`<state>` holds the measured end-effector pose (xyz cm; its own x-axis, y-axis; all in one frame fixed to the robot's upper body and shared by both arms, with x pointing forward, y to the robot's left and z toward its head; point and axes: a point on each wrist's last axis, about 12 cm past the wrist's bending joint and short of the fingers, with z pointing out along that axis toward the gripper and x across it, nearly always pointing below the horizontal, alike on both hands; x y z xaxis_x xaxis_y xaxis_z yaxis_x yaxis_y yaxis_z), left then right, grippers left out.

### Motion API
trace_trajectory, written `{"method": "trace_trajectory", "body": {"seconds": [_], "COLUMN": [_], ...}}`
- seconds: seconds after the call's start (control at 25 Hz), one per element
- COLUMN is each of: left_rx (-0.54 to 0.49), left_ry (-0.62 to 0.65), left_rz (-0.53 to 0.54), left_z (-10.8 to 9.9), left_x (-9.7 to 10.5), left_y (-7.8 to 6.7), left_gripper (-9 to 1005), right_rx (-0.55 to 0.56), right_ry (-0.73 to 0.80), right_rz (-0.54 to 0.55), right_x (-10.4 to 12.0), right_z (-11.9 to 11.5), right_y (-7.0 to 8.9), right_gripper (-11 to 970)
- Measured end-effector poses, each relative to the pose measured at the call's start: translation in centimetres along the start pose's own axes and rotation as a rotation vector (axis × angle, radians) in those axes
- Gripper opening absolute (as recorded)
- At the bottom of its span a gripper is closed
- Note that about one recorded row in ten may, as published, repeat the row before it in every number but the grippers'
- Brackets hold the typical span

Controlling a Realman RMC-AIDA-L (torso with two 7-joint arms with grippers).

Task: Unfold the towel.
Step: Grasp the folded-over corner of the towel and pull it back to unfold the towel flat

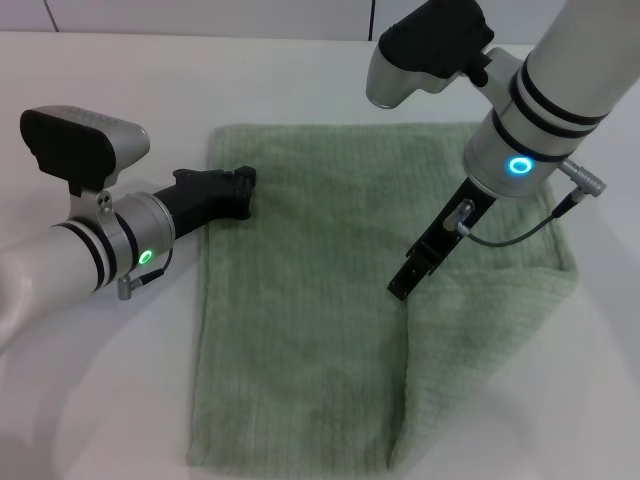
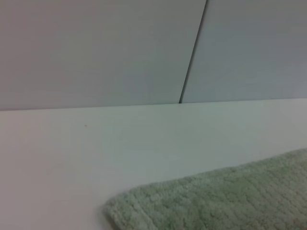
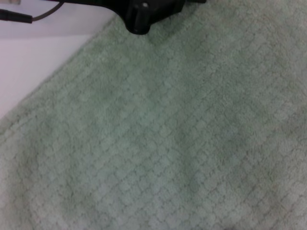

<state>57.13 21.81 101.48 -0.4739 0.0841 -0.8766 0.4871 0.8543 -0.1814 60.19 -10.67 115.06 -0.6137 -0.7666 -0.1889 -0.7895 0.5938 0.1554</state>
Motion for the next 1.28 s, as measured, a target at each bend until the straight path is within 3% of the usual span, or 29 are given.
{"method": "trace_trajectory", "body": {"seconds": [1.2, 1.28], "left_rx": [-0.001, 0.0], "left_ry": [0.001, 0.001], "left_rz": [-0.012, -0.012], "left_z": [-0.23, -0.23], "left_x": [0.17, 0.15], "left_y": [0.19, 0.19], "left_gripper": [-2, -2], "right_rx": [0.003, 0.006], "right_ry": [0.039, 0.035], "right_rz": [0.001, 0.0], "right_x": [0.45, 0.39], "right_z": [0.95, 0.97], "right_y": [-0.23, -0.24], "right_gripper": [767, 711]}}
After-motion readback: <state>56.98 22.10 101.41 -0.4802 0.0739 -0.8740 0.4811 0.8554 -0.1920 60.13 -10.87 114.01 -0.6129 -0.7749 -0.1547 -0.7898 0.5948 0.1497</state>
